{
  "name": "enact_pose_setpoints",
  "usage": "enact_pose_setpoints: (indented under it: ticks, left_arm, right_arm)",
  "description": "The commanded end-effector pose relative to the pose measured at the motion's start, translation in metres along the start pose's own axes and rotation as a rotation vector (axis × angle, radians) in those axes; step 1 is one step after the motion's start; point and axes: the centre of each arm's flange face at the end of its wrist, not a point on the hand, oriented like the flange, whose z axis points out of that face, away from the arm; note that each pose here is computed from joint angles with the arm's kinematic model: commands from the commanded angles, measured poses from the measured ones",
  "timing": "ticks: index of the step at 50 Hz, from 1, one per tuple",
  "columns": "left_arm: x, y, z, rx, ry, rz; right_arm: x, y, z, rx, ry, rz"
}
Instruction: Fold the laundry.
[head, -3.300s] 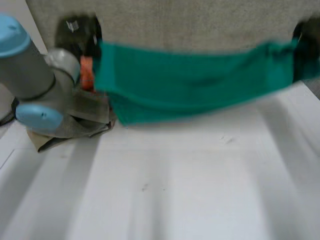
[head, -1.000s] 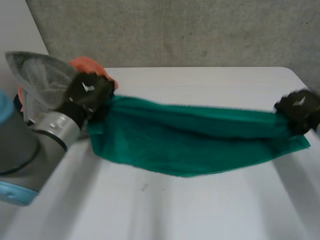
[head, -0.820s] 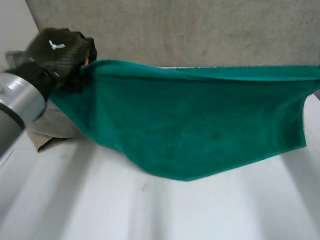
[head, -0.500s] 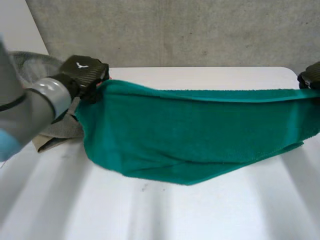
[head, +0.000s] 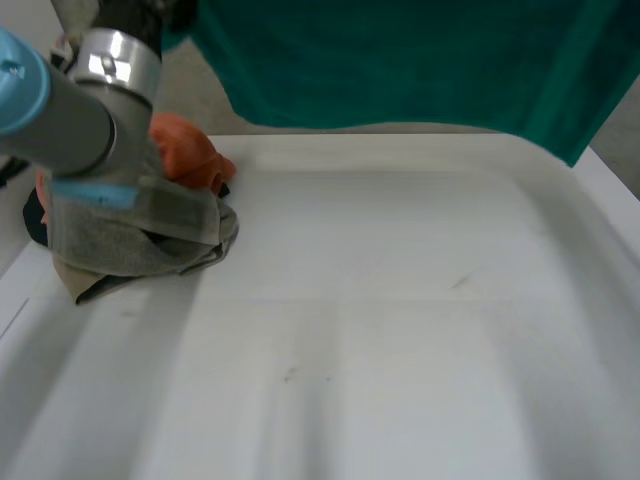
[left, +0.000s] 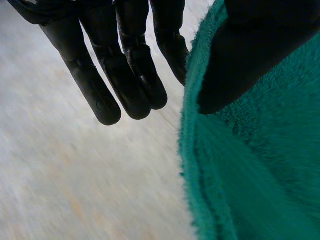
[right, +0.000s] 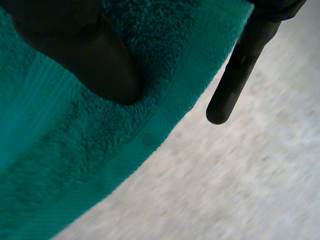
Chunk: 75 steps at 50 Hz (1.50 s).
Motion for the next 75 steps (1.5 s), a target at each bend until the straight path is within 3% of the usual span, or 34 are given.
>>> enact_pose_setpoints:
  ticks: [1, 5, 9, 15, 20, 24, 28, 31, 35, 44, 54, 63, 75]
  left_arm:
    - [0.027, 0.044, -0.058, -0.234, 0.097, -0.011]
    - [0.045, 0.073, -0.100, -0.378, 0.165, 0.015]
    - [0.060, 0.099, -0.140, -0.501, 0.244, 0.088]
    - [0.077, 0.104, -0.190, -0.637, 0.401, 0.235]
    - [0.066, 0.062, -0.232, -0.817, 0.555, 0.322]
    - [0.055, 0.023, -0.265, -1.007, 0.653, 0.298]
    - [0.052, -0.011, -0.285, -1.117, 0.761, 0.262]
    - [0.051, -0.015, -0.279, -1.098, 0.751, 0.253]
    - [0.053, -0.007, -0.254, -0.980, 0.678, 0.269]
    - [0.076, 0.059, -0.193, -0.775, 0.541, 0.314]
    - [0.100, 0.123, -0.151, -0.716, 0.508, 0.335]
    - [0.111, 0.150, -0.133, -0.671, 0.490, 0.339]
    - [0.101, 0.136, -0.106, -0.587, 0.386, 0.323]
  right_arm:
    - [-0.039, 0.066, -0.051, -0.306, -0.170, 0.099]
    - [-0.064, 0.103, -0.090, -0.487, -0.279, 0.133]
    - [-0.078, 0.127, -0.126, -0.632, -0.366, 0.059]
    - [-0.091, 0.125, -0.174, -0.839, -0.546, -0.054]
    - [-0.076, 0.088, -0.212, -1.085, -0.706, -0.161]
    - [-0.050, 0.063, -0.233, -1.219, -0.748, -0.218]
    - [-0.039, 0.052, -0.243, -1.207, -0.815, -0.338]
    - [-0.038, 0.051, -0.242, -1.189, -0.826, -0.367]
    - [-0.034, 0.055, -0.230, -1.167, -0.734, -0.330]
    - [-0.074, 0.108, -0.195, -0.968, -0.605, -0.268]
    - [-0.098, 0.152, -0.162, -0.860, -0.506, -0.349]
    - [-0.109, 0.181, -0.145, -0.815, -0.439, -0.403]
    - [-0.097, 0.141, -0.099, -0.664, -0.250, -0.305]
